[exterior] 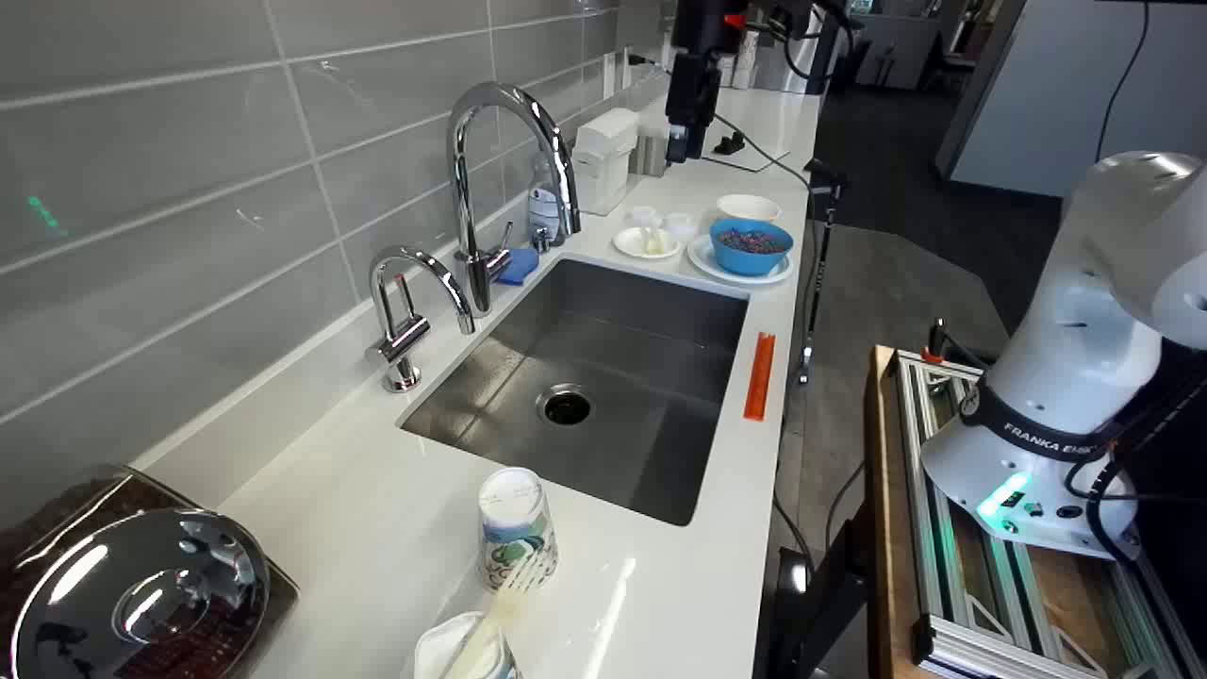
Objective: Pick up the fork on the plate and put it on the cup
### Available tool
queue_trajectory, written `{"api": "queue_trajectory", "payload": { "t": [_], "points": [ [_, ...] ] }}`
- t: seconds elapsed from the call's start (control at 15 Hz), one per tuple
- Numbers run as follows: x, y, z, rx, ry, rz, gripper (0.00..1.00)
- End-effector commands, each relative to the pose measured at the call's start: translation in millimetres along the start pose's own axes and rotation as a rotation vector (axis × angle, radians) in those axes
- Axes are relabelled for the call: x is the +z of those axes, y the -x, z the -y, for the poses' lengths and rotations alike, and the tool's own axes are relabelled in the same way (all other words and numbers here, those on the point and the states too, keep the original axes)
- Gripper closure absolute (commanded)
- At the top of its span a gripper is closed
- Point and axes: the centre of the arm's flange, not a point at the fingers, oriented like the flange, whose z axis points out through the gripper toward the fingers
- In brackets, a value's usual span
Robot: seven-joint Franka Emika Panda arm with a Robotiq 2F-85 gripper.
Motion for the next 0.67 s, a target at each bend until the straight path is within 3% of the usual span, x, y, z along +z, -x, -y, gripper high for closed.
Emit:
{"api": "queue_trajectory", "payload": {
  "t": [0.0, 0.27, 0.33, 0.6],
  "points": [
    [0, 0, 0, 0.0, 0.0, 0.0, 0.0],
    [0, 0, 0, 0.0, 0.0, 0.0, 0.0],
    [3, -8, -7, 0.083, 0.065, -0.033, 0.0],
    [12, -43, -57, 0.259, 0.104, -0.204, 0.0]
  ]
}}
